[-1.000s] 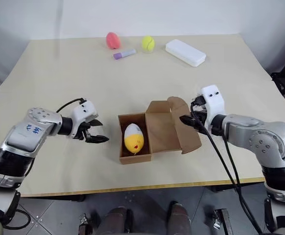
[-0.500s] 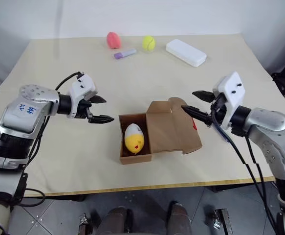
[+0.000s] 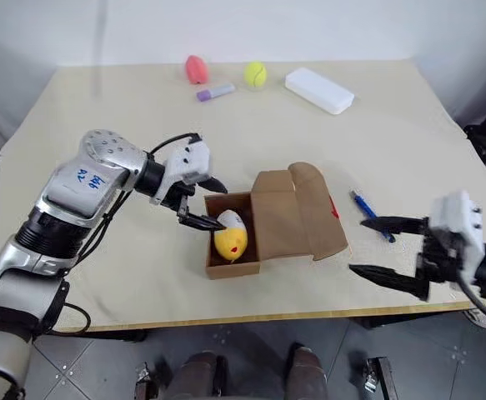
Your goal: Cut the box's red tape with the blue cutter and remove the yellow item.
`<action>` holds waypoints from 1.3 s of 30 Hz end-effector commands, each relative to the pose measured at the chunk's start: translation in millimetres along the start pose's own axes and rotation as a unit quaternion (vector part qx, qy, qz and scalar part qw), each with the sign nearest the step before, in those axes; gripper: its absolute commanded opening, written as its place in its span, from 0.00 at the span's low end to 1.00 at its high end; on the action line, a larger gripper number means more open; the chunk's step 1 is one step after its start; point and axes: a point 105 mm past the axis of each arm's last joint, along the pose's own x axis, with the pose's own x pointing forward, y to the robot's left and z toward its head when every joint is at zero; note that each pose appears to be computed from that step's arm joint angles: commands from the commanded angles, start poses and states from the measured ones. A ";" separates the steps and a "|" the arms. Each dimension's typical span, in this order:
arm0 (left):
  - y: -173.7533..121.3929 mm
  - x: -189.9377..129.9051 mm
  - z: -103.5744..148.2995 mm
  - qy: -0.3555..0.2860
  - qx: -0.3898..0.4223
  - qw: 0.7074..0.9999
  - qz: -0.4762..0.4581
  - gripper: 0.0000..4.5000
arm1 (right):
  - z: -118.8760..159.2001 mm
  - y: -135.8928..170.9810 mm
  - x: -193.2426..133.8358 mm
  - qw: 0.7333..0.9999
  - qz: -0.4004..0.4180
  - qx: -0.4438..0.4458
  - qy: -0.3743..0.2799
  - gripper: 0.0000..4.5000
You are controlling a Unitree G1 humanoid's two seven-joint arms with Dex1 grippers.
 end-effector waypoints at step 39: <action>46.3 -27.6 62.5 -0.112 0.052 0.985 0.117 0.01 | 22.6 -10.5 -27.0 0.984 -0.061 -0.048 -0.158 1.00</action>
